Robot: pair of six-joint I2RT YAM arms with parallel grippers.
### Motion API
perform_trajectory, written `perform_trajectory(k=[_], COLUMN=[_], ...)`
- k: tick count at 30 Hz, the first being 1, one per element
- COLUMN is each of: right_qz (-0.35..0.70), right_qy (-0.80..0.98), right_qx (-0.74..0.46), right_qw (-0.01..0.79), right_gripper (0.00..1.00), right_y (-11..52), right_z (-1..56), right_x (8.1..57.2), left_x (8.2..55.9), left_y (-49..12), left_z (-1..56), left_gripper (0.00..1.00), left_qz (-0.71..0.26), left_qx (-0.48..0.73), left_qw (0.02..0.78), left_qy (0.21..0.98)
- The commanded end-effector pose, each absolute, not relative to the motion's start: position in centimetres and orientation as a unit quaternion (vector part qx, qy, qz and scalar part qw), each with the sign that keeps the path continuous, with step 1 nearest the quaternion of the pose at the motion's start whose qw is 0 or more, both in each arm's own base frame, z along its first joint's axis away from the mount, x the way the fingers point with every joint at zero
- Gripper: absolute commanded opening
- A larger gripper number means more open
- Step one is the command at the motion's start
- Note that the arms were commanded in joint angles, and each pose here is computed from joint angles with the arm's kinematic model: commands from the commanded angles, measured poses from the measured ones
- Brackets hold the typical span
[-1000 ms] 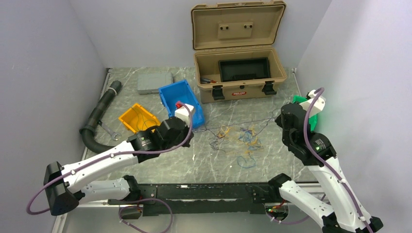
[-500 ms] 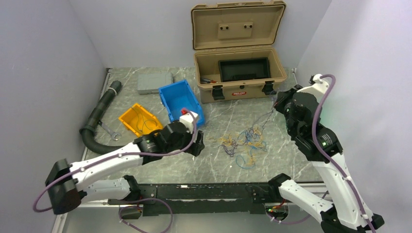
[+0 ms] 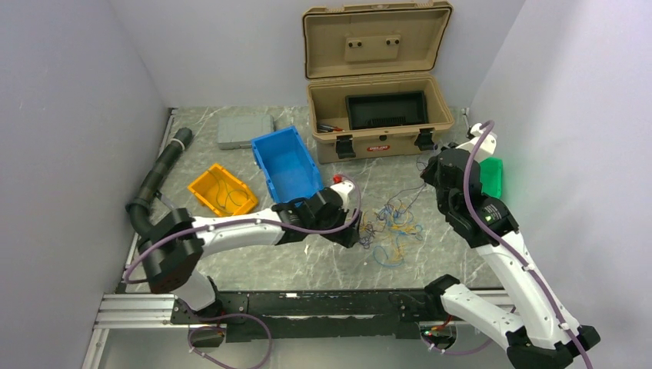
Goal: Untangle the cables
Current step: Untie the cable.
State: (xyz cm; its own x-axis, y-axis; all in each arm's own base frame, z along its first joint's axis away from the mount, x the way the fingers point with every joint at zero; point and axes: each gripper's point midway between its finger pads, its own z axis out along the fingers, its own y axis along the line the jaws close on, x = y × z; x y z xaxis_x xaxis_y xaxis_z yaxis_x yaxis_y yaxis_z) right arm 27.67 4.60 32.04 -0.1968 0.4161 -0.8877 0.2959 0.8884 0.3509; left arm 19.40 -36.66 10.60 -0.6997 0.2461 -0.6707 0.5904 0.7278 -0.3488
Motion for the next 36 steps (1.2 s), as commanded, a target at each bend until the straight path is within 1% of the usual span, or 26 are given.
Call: perform_trajectory(k=[1,3,7,10,11,12,13,14,15,18,20,23,26,29,30,31,32,34,35,36], right_qz=[0.069,0.072,0.076,0.073,0.068,0.061,0.053,0.041,0.03,-0.008,-0.031,-0.038,-0.036,-0.028,-0.019,-0.006,0.017,0.101,0.168,0.226], right_qy=[0.751,0.75,0.747,0.746,0.747,0.748,0.749,0.751,0.753,0.763,0.774,0.794,0.823,0.844,0.851,0.863,0.875,0.895,0.892,0.88], right_qx=[0.252,0.255,0.261,0.263,0.266,0.271,0.276,0.284,0.294,0.319,0.331,0.345,0.342,0.33,0.321,0.297,0.261,0.155,0.084,0.031], right_qw=[0.606,0.606,0.607,0.607,0.606,0.603,0.6,0.595,0.588,0.562,0.539,0.499,0.452,0.422,0.415,0.409,0.406,0.407,0.411,0.416], right_gripper=[0.0,0.0,0.0,0.0,0.0,0.0,0.0,0.0,0.0,0.0,0.0,0.0,0.0,0.0,0.02,0.09,0.25,0.76,0.87,0.93], right_y=[4.5,4.5,4.4,4.1,3.9,3.7,3.4,3.0,2.6,1.6,1.1,1.3,2.3,3.1,3.5,4.2,5.3,9.1,11.9,14.1], right_z=[32.9,32.8,32.9,32.7,32.5,32.2,31.8,31.2,30.5,27.7,25.1,21.0,16.5,13.3,12.5,12.1,11.8,12.4,13.1,13.8], right_x=[27.8,27.8,27.5,27.3,27.3,27.2,27.1,26.9,26.8,26.2,25.7,25.0,24.3,23.6,23.5,23.5,23.7,24.1,24.0,23.6], left_x=[19.0,19.2,19.8,20.4,20.7,20.9,21.0,21.1,21.1,20.8,20.2,18.8,17.6,18.3,18.8,19.2,19.7,20.1,20.2,20.2], left_y=[-41.2,-42.2,-43.0,-43.4,-43.5,-43.6,-43.5,-43.1,-42.4,-39.7,-37.8,-34.7,-31.5,-27.7,-26.1,-25.1,-24.4,-23.8,-23.8,-24.0], left_z=[11.1,9.8,6.2,4.4,4.0,3.9,3.9,4.2,4.8,7.1,8.9,11.2,13.4,15.3,15.7,16.7,17.5,19.3,20.2,21.2], left_gripper=[0.87,0.87,0.82,0.73,0.67,0.53,0.33,0.1,0.0,0.0,0.0,0.0,0.0,0.0,0.0,0.0,0.0,0.0,0.0,0.0], left_qz=[-0.351,-0.355,-0.308,-0.279,-0.275,-0.273,-0.271,-0.267,-0.263,-0.26,-0.259,-0.243,-0.217,-0.172,-0.158,-0.163,-0.171,-0.199,-0.215,-0.231], left_qx=[0.195,0.179,0.17,0.169,0.167,0.169,0.172,0.176,0.176,0.185,0.211,0.271,0.306,0.284,0.263,0.246,0.234,0.225,0.227,0.231], left_qw=[0.287,0.276,0.259,0.258,0.26,0.263,0.269,0.275,0.286,0.32,0.33,0.313,0.296,0.307,0.307,0.318,0.329,0.354,0.367,0.38], left_qy=[0.87,0.875,0.899,0.909,0.911,0.91,0.908,0.907,0.905,0.892,0.883,0.877,0.878,0.892,0.901,0.901,0.899,0.886,0.876,0.866])
